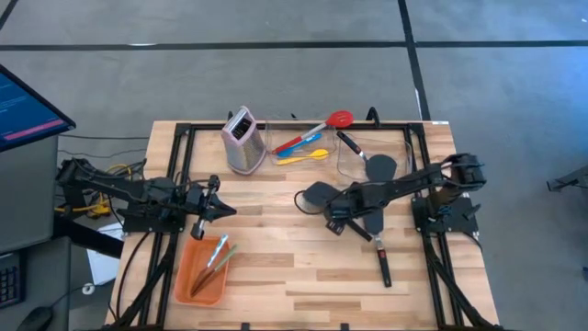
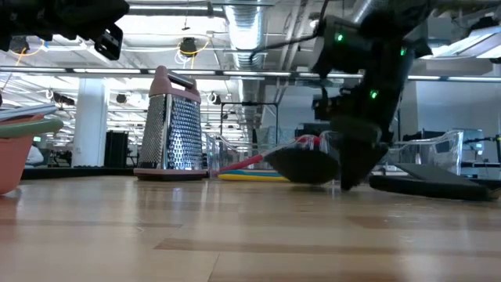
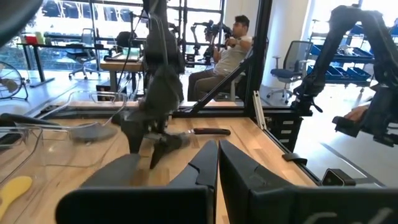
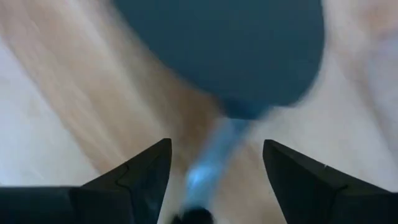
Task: Pick & Place Kitchen Items
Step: Put the top black spatula into the right transparent bin
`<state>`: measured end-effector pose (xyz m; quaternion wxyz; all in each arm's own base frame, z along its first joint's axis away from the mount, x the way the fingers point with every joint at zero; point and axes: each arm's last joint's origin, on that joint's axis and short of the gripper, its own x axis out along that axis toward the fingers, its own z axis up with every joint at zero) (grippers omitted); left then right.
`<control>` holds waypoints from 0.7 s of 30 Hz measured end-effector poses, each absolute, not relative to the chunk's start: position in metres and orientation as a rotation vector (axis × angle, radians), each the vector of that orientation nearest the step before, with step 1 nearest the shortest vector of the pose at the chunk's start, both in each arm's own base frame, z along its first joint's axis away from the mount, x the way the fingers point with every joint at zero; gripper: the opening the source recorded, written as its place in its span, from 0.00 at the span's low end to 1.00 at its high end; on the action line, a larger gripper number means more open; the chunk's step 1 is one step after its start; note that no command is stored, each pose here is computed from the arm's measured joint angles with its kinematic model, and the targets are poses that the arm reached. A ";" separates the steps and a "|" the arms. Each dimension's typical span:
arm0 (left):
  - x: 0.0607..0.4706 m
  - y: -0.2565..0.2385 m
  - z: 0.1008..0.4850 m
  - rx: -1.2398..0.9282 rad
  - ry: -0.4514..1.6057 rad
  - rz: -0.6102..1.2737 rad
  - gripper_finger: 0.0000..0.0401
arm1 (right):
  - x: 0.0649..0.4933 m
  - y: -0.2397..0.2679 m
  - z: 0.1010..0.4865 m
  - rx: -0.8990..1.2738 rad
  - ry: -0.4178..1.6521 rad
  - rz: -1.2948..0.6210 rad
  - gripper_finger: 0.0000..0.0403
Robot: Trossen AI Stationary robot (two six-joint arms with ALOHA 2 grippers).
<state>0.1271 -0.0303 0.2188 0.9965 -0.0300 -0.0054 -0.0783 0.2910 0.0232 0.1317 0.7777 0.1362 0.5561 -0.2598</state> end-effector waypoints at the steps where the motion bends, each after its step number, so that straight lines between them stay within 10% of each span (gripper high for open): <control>1: 0.127 -0.030 0.219 -0.060 -0.009 -0.157 0.00 | 0.289 0.023 0.134 0.285 1.210 -0.565 0.62; 21: 0.135 -0.032 0.210 -0.051 0.062 -0.154 0.00 | 0.297 0.011 0.128 0.300 1.170 -0.570 0.62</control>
